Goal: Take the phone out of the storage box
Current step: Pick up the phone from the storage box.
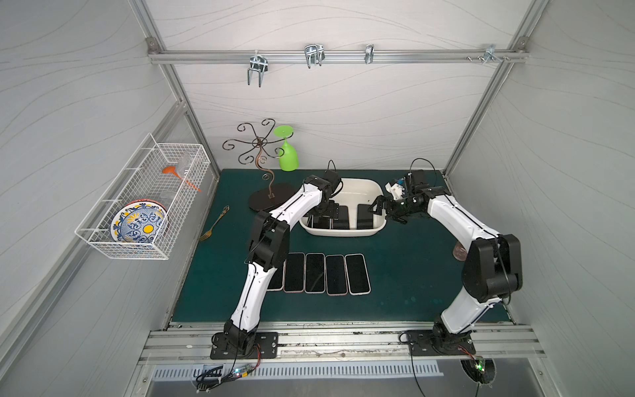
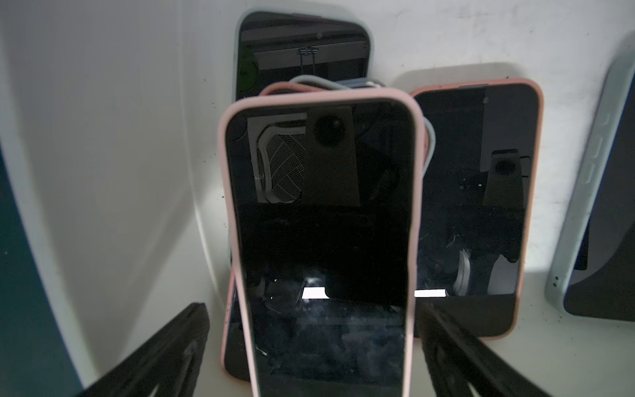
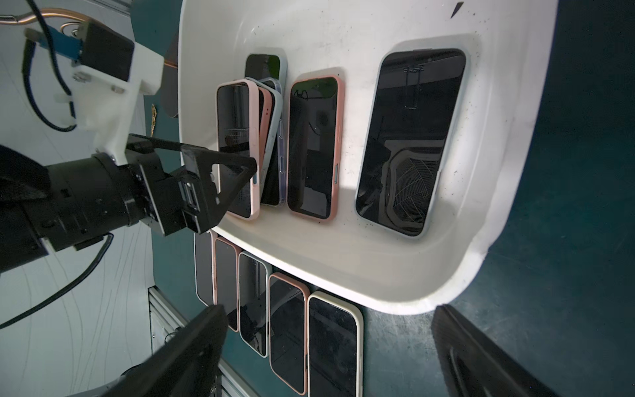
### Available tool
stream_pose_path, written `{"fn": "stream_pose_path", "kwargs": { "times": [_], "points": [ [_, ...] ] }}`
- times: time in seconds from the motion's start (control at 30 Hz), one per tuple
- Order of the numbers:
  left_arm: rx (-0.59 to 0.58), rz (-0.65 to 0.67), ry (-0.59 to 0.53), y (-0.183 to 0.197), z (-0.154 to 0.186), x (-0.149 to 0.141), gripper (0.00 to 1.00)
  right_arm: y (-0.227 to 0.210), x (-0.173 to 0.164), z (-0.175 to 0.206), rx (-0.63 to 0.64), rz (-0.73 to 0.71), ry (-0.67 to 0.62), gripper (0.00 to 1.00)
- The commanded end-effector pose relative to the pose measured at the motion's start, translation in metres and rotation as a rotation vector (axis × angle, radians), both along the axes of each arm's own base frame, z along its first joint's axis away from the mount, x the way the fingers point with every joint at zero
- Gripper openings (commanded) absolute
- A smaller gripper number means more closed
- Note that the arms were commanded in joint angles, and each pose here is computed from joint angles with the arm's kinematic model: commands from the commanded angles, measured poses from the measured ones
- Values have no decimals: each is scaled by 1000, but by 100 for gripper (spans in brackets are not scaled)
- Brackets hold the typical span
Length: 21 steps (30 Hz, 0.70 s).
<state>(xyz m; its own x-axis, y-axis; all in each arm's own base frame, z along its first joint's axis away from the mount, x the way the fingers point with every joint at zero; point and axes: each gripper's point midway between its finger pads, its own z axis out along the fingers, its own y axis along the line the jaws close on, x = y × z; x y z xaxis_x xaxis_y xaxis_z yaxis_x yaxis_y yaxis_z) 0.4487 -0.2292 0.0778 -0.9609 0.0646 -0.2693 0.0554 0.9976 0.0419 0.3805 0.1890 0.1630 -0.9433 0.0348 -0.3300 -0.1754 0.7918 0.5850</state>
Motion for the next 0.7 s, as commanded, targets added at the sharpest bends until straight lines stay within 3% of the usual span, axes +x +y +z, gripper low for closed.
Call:
{"fn": "stream_pose_path", "kwargs": {
  "times": [0.0, 0.23, 0.53, 0.67],
  "points": [
    [-16, -2, -5, -8, -4, 5, 100, 0, -1, -7, 5, 18, 7, 99],
    [-24, -9, 5, -10, -11, 5, 91, 2, -1, -7, 13, 28, 9, 99],
    [-12, -18, 25, -9, -21, 4, 89, 4, -3, -7, 20, 40, 12, 99],
    [-12, -21, 16, -9, -17, 4, 79, 4, -3, -7, 18, 40, 13, 99]
  ]
}}
